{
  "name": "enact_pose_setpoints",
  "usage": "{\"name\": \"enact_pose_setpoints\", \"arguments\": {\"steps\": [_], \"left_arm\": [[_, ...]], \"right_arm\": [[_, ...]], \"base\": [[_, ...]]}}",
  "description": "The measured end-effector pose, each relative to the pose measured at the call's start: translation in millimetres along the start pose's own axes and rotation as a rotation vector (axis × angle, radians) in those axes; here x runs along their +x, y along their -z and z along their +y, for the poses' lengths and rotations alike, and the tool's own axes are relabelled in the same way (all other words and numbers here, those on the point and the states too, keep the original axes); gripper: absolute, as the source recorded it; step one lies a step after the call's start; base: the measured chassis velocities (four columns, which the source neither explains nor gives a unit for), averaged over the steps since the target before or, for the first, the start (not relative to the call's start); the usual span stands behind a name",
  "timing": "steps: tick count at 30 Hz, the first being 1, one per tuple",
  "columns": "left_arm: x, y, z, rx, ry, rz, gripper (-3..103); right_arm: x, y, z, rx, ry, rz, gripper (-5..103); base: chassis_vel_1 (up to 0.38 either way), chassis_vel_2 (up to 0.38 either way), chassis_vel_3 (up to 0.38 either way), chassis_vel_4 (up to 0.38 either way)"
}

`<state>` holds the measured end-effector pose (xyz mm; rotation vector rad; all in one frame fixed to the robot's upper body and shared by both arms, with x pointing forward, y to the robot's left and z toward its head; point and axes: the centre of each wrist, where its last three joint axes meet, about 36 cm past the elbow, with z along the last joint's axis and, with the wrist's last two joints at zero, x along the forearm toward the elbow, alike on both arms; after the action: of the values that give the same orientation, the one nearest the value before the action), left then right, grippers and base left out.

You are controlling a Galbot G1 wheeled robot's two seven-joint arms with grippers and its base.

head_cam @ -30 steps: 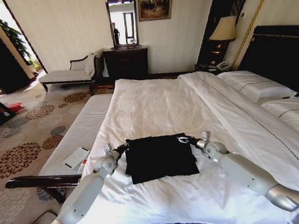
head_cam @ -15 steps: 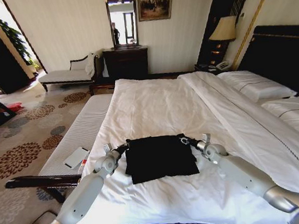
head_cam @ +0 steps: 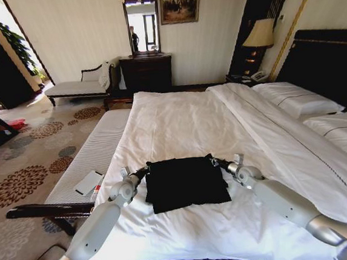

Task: Fold the clothes on the bed.

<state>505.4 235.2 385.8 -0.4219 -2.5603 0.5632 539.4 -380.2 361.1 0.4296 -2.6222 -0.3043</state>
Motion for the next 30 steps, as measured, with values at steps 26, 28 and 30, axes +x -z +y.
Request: {"name": "enact_pose_setpoints", "arguments": {"steps": [26,28,30], "left_arm": [[72,90,-44.6,-0.042,-0.147,-0.232,1],[79,95,-49.5,-0.057,-0.163,-0.246,1],[92,101,-59.5,-0.088,-0.198,-0.271,1]], "right_arm": [[97,62,28,0.004,-0.035,-0.328,2],[103,70,33,0.033,-0.027,-0.361,2],[116,89,47,0.06,-0.004,-0.42,2]], "base": [[0.0,0.0,0.0,0.0],[0.0,0.0,0.0,0.0],[0.0,0.0,0.0,0.0]]}}
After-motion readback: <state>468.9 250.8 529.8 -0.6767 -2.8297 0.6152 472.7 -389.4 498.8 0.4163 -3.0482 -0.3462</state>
